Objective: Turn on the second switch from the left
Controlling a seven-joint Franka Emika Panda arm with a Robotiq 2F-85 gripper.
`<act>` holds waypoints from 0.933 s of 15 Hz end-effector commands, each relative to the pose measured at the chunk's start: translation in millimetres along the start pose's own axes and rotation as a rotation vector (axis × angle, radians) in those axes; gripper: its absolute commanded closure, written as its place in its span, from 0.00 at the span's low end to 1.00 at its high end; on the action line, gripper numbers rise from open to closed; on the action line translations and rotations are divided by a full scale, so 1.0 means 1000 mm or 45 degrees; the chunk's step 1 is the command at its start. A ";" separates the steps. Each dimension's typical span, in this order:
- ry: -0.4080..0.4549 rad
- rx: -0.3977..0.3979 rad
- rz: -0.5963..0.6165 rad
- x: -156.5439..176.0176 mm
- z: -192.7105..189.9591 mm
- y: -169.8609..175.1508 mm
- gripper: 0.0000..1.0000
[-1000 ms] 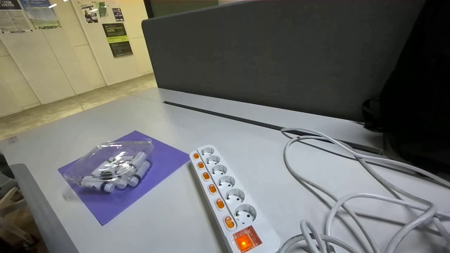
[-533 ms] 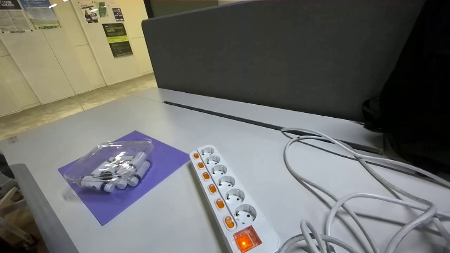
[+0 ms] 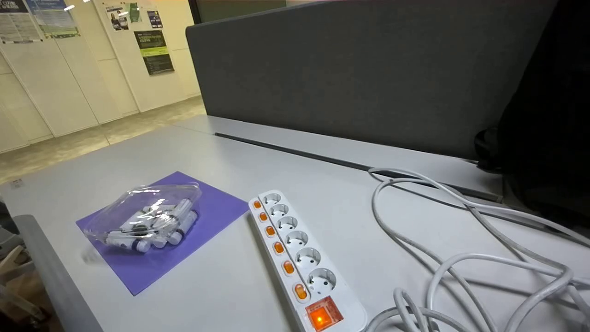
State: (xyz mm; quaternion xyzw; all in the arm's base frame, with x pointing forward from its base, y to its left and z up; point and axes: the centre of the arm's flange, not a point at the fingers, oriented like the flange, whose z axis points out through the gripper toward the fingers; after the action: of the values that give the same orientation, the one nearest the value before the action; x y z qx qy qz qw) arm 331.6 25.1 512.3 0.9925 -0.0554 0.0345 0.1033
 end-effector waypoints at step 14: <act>0.025 0.122 0.286 0.065 0.143 0.019 0.00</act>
State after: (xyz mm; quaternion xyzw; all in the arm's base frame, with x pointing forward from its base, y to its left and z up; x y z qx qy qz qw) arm 402.0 -30.3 382.2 0.9835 -0.1636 0.0581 0.0517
